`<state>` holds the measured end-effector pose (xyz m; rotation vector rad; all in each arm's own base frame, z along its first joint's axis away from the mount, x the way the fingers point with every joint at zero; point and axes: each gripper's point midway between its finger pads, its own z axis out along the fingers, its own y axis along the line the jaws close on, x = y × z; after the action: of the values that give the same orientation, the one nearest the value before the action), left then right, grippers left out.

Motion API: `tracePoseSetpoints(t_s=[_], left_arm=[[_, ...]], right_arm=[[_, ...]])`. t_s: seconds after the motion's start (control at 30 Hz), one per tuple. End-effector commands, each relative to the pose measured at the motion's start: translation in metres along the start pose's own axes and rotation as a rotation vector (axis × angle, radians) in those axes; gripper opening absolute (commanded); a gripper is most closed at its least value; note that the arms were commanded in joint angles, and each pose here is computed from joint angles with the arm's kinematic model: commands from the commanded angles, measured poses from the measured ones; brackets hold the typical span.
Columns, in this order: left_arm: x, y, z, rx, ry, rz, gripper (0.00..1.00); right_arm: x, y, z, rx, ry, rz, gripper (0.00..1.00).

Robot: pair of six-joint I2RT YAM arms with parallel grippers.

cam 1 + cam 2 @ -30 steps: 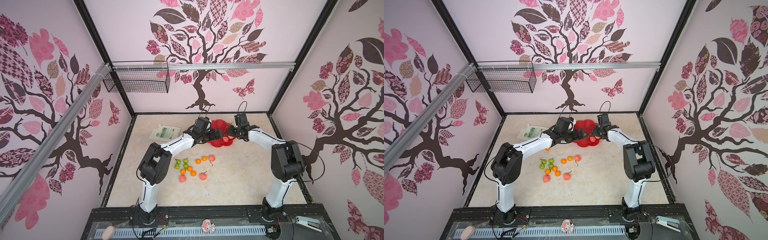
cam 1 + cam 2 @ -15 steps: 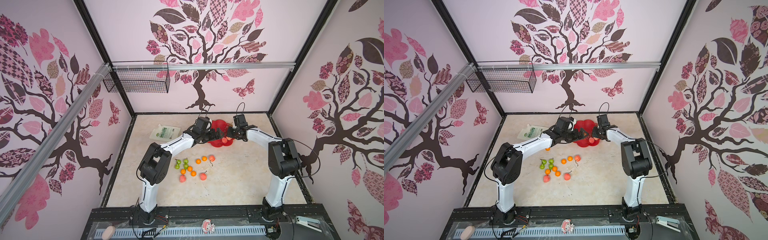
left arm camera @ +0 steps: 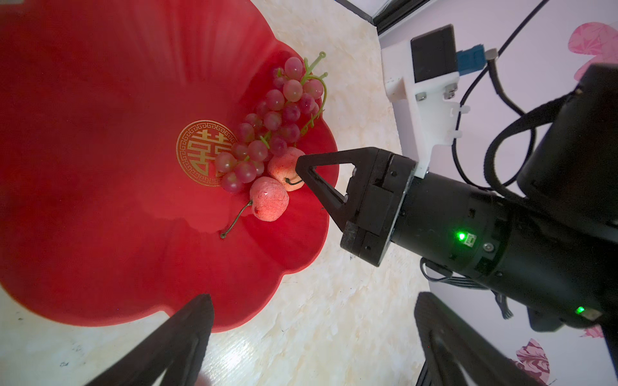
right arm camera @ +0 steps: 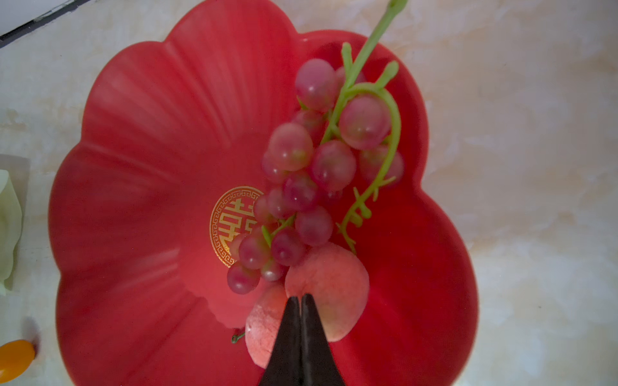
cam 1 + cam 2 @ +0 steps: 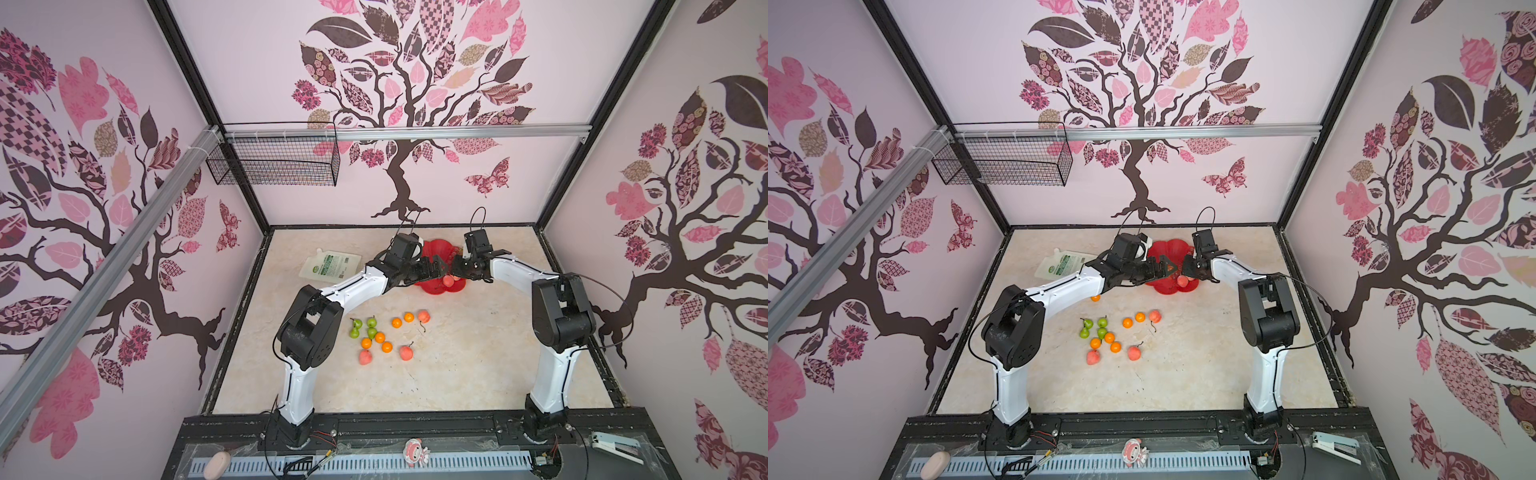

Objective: Place and organize the fake fruits in the fruit bowl
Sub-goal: 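Open the right gripper to release the peach into the bowl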

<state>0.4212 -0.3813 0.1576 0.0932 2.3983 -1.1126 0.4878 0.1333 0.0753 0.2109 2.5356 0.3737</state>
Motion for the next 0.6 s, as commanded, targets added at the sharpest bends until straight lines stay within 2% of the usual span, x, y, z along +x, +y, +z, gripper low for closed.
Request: tracePoseSetpoints(t_s=[0.0, 0.23, 0.37, 0.57], left_arm=[[-0.014, -0.019, -0.015, 0.042, -0.038, 0.024, 0.98], [-0.017, -0.045, -0.051, 0.075, -0.055, 0.082, 0.98], [-0.013, -0.051, -0.067, 0.073, -0.053, 0.099, 0.98], [0.005, -0.055, -0.101, 0.038, -0.062, 0.151, 0.98]], right_arm=[[-0.011, 0.002, -0.004, -0.003, -0.009, -0.010, 0.05], [-0.033, 0.008, -0.036, -0.008, -0.104, -0.028, 0.26], [-0.041, 0.010, -0.056, -0.008, -0.151, -0.029, 0.31], [-0.036, 0.013, -0.094, -0.019, -0.211, -0.009, 0.31]])
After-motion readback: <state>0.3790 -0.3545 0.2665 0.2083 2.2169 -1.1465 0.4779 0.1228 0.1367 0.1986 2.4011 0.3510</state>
